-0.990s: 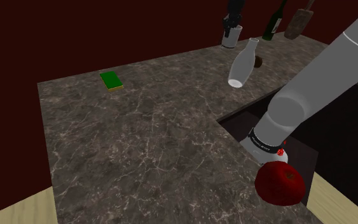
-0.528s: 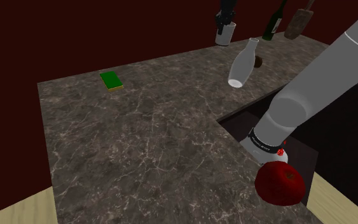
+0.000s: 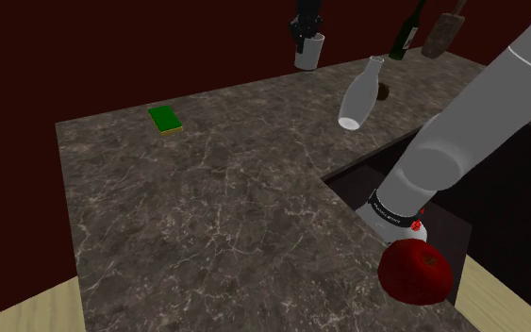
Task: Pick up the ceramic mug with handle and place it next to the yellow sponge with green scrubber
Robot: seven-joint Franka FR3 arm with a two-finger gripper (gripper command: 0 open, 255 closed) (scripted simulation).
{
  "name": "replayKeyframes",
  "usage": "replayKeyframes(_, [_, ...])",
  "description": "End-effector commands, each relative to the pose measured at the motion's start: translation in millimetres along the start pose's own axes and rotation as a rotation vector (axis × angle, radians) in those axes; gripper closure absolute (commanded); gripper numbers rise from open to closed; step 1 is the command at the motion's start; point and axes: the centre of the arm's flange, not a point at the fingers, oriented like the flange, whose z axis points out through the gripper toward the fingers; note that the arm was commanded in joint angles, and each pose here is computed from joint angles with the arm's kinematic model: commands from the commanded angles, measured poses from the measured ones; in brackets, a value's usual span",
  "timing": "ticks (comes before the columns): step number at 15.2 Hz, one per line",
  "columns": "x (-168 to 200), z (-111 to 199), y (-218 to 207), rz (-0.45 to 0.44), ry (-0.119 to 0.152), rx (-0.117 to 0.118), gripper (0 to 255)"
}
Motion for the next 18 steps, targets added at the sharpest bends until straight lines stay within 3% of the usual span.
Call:
replayKeyframes(1, [4,-1,-25,0.002,0.0,0.0,255])
replayKeyframes(18, [54,-18,-244,0.002,0.0,0.0,255])
